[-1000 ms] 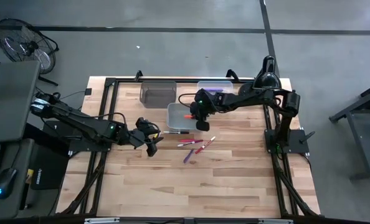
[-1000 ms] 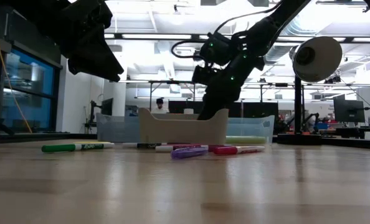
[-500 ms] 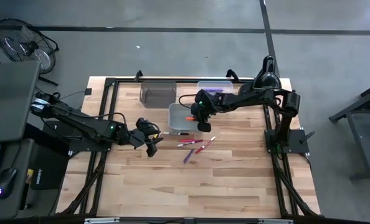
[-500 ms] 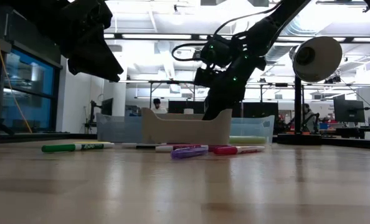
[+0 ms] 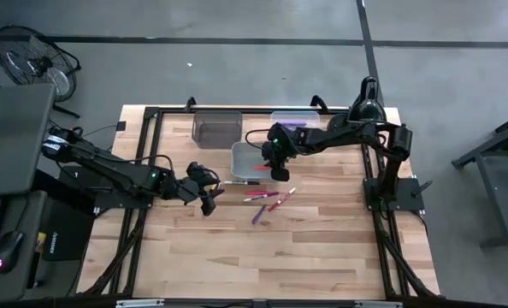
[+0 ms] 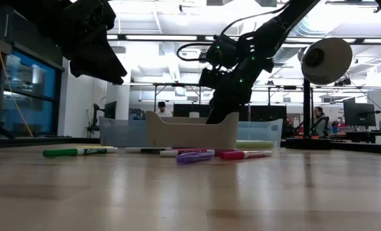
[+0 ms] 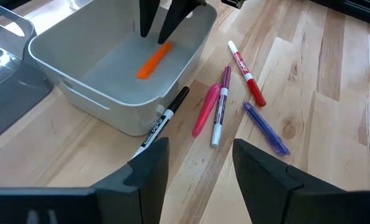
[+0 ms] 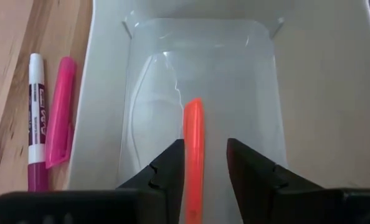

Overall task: Pick & Place Markers
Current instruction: Put the purple pen into the gray bin

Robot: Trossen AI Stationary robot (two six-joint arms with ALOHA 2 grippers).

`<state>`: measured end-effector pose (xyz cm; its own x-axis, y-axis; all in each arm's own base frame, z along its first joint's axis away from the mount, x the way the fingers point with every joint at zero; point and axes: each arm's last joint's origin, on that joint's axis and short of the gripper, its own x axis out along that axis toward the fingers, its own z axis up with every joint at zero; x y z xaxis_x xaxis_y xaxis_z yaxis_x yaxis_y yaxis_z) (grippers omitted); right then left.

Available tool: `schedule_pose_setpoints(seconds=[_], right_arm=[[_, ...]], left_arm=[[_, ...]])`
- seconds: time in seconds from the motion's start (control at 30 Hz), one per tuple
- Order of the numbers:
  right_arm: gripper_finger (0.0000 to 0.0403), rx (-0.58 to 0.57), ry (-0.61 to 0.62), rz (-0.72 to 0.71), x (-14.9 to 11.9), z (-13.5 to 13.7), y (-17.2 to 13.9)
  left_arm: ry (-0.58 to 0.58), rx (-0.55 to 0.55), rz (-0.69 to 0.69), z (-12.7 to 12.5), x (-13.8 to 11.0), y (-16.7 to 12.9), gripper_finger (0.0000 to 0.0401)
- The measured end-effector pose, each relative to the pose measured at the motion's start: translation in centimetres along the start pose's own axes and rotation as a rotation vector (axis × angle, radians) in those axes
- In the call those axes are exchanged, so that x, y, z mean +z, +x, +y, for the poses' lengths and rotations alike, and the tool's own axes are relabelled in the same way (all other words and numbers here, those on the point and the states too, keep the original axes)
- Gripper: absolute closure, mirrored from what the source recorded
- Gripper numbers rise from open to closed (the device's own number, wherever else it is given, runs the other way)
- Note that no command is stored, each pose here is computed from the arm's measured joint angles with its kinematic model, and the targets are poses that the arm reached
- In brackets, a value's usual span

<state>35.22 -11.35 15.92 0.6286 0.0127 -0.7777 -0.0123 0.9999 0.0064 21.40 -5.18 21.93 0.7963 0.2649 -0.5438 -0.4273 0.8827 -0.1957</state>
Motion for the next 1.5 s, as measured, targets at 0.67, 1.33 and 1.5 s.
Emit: schedule_pose_setpoints(seconds=[0.67,1.33,1.5], right_arm=[[0.0285,-0.028,-0.075,-0.202,3.2,1.3,-8.1],[0.0285,0.118,-0.22,-0.233,4.3,7.9,-11.0],[0.0285,0.099,-0.237,-0.223,4.4,9.0,-10.8]], left_arm=[[0.002,0.004,0.001,0.0,0.0,0.0,0.0226],[0.06,0.0,-0.004,0.0,0.1,-0.1,0.0226],[0.088,-0.005,-0.042,0.2,0.2,-0.5,0.0226]])
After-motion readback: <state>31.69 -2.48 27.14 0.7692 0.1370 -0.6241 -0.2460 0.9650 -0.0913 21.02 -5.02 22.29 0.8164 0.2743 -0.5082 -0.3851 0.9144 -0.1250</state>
